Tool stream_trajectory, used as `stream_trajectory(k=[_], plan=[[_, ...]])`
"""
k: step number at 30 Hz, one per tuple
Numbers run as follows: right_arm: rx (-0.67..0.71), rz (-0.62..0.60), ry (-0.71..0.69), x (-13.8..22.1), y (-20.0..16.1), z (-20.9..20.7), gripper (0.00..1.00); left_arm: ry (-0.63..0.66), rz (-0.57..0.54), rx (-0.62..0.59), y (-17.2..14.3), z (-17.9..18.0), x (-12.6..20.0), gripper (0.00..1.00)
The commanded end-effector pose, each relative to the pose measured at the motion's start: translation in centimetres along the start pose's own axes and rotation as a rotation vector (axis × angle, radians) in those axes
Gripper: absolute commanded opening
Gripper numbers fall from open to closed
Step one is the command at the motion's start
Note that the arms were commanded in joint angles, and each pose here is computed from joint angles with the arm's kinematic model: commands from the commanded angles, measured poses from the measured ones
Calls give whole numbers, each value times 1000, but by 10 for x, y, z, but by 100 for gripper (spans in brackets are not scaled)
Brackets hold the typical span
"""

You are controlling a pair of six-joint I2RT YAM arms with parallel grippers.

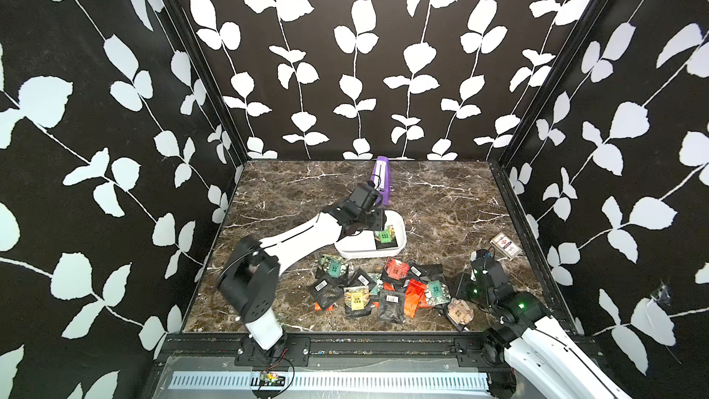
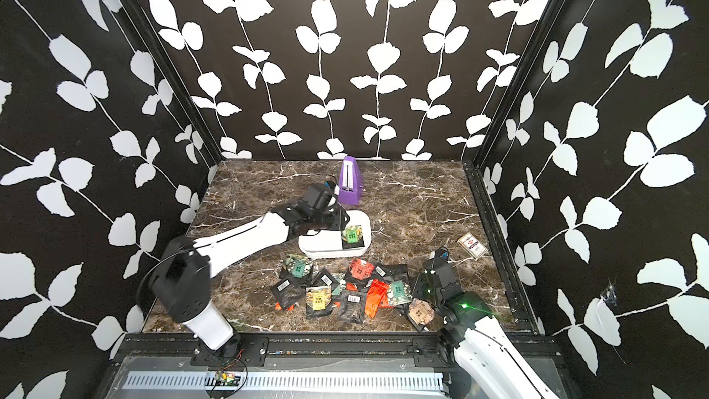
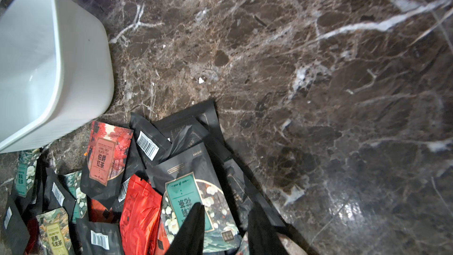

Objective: Put the tea bags into the storage box
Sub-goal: Place the tea bag in the storage box, then pick up the tea bag from the center of the board.

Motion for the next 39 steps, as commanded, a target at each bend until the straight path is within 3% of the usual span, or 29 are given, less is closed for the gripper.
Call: stream_trajectory(k=[1,9,14,17,23,30,39], plan=[[5,13,32,-4,-3,2,33,-73,-108,-10,12,-7,47,49],[-7,46,78,-11,-5,8,39,-295,-78,-41,-30,-62,58,54],[-15,55,58,-13,-7,4,38,-407,-14,-12,-70,-96,42,32],[-28,49,59,-14,-9,2,38,-436,38,1,-93,-115,27,19],[-77,38,48,-18,-15,-9,39,-458,141,-6,-127,-149,-3,6],[-95,20,56,-18,-17,-14,39,-472,203,-5,-146,-168,-25,0],[-99,44,69,-24,-22,-16,39,-457,240,-30,-152,-178,-46,0]])
Point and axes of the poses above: each gripper's point midway between its finger pads, its own x axis back along the fingers, its own z axis along the line the jaws close on, y = z × x, the point moved 8 cm from there along x, back along the fingers, and after that the axes turned 13 degrees about -x, right-handed, at the moved point
